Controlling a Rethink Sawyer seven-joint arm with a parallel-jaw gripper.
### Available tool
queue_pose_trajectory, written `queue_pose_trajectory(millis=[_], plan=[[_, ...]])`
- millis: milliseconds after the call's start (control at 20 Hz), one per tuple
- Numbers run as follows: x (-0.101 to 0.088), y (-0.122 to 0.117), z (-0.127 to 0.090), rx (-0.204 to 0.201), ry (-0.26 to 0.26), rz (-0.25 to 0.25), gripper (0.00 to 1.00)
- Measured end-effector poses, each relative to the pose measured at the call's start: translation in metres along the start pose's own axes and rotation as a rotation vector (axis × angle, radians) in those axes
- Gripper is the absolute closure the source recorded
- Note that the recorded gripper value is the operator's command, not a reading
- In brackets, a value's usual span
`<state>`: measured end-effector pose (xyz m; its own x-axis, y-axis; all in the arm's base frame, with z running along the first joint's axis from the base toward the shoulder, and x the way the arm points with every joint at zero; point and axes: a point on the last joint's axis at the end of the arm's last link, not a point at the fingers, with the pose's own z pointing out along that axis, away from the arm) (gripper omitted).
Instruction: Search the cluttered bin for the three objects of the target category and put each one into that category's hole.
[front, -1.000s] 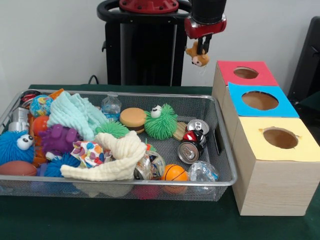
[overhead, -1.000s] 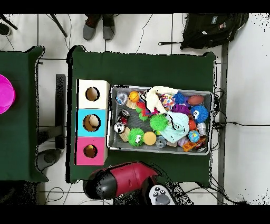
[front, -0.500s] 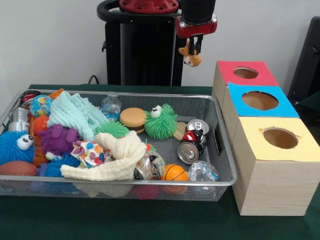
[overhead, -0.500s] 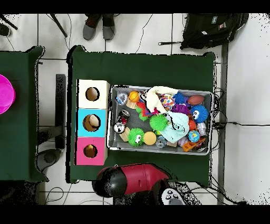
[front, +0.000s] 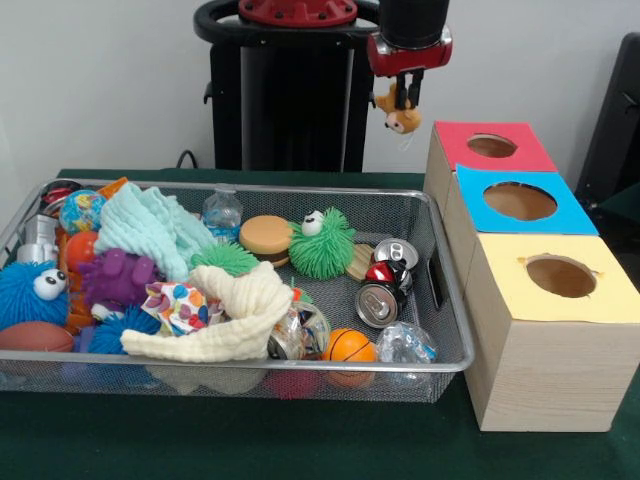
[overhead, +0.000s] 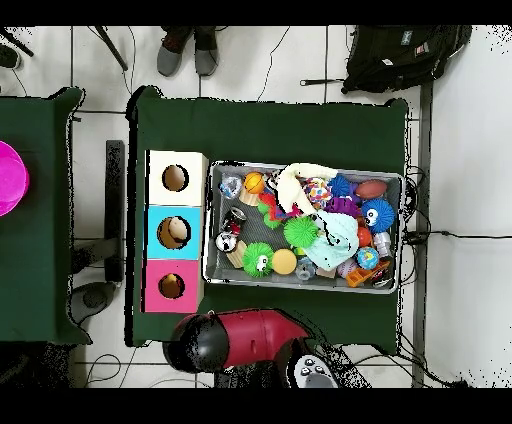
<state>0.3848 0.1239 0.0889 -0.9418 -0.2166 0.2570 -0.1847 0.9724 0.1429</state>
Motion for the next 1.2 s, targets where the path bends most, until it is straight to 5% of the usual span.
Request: queue_pose_trajectory(millis=[800,1200], plan=[[0.020,0.069,0.016,-0.006,-0.013,-0.040,1.00],[0.026,0.083,0.019,-0.006,0.002,-0.033,1.00]])
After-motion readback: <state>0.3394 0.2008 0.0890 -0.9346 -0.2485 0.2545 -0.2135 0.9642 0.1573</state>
